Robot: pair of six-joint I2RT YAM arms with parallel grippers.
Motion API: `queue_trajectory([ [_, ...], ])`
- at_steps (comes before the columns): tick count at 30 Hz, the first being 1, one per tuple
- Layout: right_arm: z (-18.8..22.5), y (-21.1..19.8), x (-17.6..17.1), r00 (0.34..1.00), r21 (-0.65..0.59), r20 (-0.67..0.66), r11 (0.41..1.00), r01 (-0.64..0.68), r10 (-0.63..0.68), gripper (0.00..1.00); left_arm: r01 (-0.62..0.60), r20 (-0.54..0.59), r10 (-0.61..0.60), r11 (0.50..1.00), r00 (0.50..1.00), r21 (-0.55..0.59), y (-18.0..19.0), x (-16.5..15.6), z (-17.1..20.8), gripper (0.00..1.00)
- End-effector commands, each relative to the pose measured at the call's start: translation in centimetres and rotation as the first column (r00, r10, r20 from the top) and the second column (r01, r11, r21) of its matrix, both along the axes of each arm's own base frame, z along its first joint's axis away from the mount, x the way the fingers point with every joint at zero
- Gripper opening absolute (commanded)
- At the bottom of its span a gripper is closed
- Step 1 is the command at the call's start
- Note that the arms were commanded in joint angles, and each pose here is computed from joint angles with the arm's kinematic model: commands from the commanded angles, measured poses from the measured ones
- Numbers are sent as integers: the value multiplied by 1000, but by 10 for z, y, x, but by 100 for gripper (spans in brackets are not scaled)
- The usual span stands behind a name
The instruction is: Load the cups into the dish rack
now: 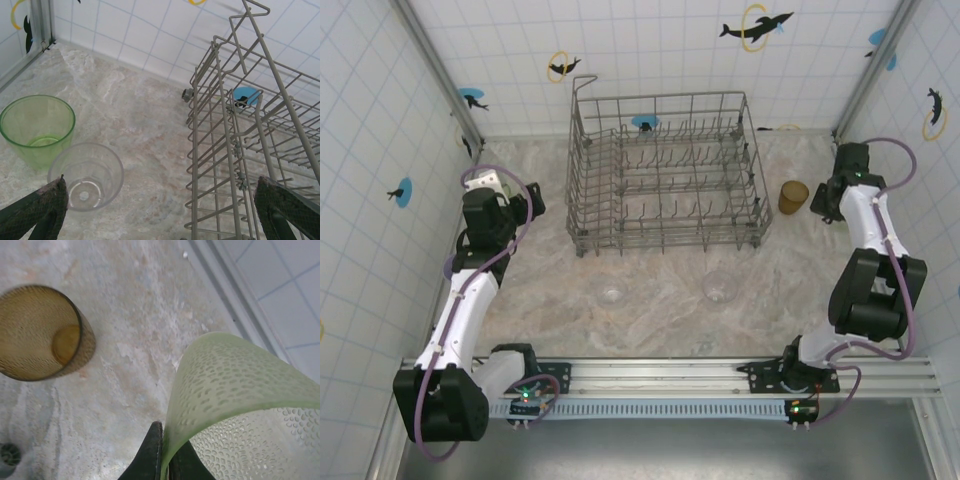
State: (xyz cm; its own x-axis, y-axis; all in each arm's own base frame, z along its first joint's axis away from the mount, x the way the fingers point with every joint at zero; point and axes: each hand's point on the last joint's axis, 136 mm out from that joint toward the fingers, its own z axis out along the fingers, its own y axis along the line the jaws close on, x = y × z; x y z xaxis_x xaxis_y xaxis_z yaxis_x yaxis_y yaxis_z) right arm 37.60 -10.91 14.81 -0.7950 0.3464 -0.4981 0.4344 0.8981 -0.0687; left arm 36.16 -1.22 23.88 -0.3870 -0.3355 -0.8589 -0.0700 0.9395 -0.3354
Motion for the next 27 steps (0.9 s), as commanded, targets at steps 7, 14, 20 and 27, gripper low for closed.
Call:
queue_trajectory([
  [7, 58, 12, 14, 990, 6, 134, 999, -40, 39, 0, 8, 4, -8, 1000, 1000, 18, 0, 2, 1, 98],
  [14, 87, 26, 26, 976, 23, 202, 996, -85, 79, 0, 0, 23, 0, 1000, 1000, 19, 1, 6, 15, 98],
  [20, 106, 49, 44, 957, 28, 260, 990, -138, 126, 0, 45, 27, -44, 999, 999, -29, -9, 16, 30, 98],
  [27, 120, 92, 59, 927, 52, 323, 975, -218, 190, 0, 55, 46, -53, 997, 998, -47, -12, 16, 48, 98],
])
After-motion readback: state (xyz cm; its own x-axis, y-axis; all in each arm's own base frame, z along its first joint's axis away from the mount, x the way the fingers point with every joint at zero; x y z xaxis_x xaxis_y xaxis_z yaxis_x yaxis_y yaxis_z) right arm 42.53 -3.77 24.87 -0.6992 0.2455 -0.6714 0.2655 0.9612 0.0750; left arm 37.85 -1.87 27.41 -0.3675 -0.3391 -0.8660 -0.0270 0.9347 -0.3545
